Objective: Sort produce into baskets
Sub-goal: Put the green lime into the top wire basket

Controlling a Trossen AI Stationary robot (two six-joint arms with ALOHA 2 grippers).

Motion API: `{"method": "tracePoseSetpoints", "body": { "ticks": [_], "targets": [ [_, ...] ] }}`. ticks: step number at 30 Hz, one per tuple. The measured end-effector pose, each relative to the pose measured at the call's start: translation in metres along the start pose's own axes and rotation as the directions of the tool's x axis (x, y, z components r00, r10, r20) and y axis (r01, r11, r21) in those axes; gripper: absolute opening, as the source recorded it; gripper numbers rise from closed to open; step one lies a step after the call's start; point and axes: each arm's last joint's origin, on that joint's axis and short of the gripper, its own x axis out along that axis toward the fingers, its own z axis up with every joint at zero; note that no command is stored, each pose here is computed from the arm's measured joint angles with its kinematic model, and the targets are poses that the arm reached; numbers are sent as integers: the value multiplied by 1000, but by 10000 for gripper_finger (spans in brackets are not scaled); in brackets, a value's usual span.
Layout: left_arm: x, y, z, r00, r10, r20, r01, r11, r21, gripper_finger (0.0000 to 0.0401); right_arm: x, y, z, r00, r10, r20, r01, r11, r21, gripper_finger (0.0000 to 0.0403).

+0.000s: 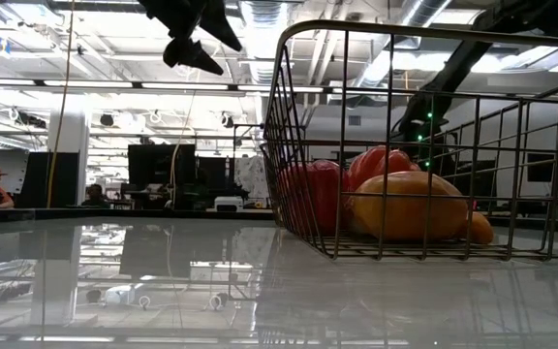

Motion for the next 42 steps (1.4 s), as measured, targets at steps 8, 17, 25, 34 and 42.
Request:
{"method": "tracePoseSetpoints", "body": {
  "ticks": [8, 17, 25, 34, 42],
  "targets": [
    [-17, 3, 0, 998, 60, 21, -60, 998, -16, 357, 1, 3, 1, 1000, 16, -3, -16, 999, -28, 306],
    [-23, 5, -1, 995, 103, 18, -103, 995, -10, 357, -7, 12, 0, 998, 68, -11, -69, 995, -76, 227],
    [-37, 6, 1, 991, 120, 63, -120, 993, -6, 357, -42, 20, -8, 993, 101, -55, -109, 978, -178, 239],
    [-45, 8, 1, 981, 173, 88, -174, 985, -5, 357, -122, 0, -40, 978, 175, 112, -161, 979, -123, 235],
    [-44, 6, 8, 975, 159, 153, -167, 985, 41, 357, -190, 31, -72, 693, 683, 231, -589, 721, -366, 241]
  ]
}}
